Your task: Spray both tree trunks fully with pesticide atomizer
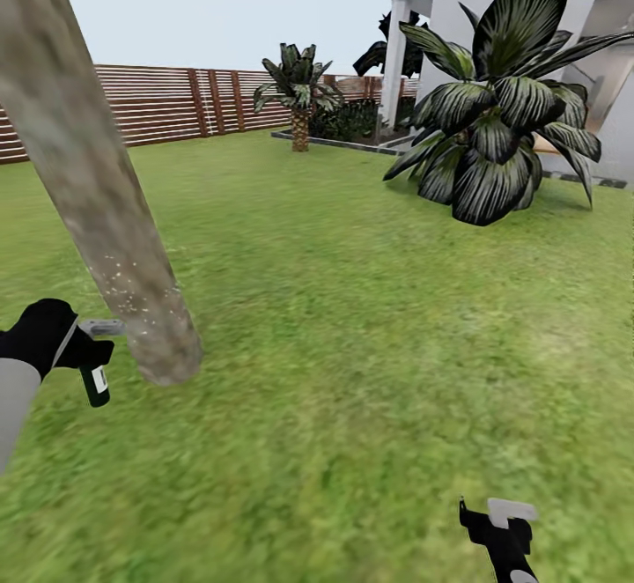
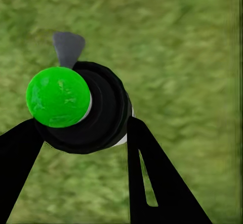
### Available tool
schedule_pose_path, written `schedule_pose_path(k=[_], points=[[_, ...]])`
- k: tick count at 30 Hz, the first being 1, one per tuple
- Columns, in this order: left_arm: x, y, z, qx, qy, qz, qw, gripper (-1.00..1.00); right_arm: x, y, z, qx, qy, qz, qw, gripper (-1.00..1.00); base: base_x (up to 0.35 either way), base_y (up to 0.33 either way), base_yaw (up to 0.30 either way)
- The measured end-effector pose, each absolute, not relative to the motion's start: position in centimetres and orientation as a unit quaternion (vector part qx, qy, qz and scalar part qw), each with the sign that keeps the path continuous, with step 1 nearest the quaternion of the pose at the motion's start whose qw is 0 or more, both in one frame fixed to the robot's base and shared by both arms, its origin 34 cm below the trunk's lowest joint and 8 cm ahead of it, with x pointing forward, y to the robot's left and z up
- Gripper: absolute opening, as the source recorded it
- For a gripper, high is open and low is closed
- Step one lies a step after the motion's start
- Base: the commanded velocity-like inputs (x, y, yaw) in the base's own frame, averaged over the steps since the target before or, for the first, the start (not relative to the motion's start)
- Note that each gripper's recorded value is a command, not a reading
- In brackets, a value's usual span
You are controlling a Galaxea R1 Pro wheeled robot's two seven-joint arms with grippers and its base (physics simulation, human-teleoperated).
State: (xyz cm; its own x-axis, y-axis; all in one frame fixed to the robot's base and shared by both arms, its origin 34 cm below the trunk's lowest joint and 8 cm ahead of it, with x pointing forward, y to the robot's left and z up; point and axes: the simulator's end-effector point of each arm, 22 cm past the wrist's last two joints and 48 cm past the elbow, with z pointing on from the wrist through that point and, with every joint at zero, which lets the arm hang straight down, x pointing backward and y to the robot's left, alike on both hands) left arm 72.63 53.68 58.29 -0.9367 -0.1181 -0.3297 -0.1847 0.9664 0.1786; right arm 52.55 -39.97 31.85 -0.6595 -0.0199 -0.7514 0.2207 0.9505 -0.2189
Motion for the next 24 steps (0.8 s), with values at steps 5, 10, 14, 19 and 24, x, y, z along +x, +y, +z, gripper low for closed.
schedule_pose_path(k=[5,10,14,19,24], points=[[72.73,53.73,58.48,-0.077,0.978,0.105,0.163,-1.00,52.55,-39.98,31.86,0.056,0.899,-0.147,0.409,1.00,0.055,-0.274,0.000],[72.84,53.74,58.61,-0.077,0.978,0.105,0.165,-1.00,52.55,-39.97,31.86,0.056,0.899,-0.147,0.409,1.00,0.088,-0.274,0.000],[72.90,53.73,58.68,-0.078,0.977,0.104,0.166,-1.00,52.55,-39.97,31.85,0.056,0.899,-0.147,0.409,1.00,0.006,-0.274,0.084],[72.89,53.77,58.71,-0.079,0.977,0.104,0.166,-1.00,52.56,-39.98,31.85,0.056,0.899,-0.147,0.409,1.00,0.000,-0.274,0.227],[72.93,53.64,58.70,-0.080,0.978,0.101,0.167,-1.00,52.56,-39.97,31.85,0.056,0.899,-0.147,0.409,1.00,0.007,-0.274,0.273]])
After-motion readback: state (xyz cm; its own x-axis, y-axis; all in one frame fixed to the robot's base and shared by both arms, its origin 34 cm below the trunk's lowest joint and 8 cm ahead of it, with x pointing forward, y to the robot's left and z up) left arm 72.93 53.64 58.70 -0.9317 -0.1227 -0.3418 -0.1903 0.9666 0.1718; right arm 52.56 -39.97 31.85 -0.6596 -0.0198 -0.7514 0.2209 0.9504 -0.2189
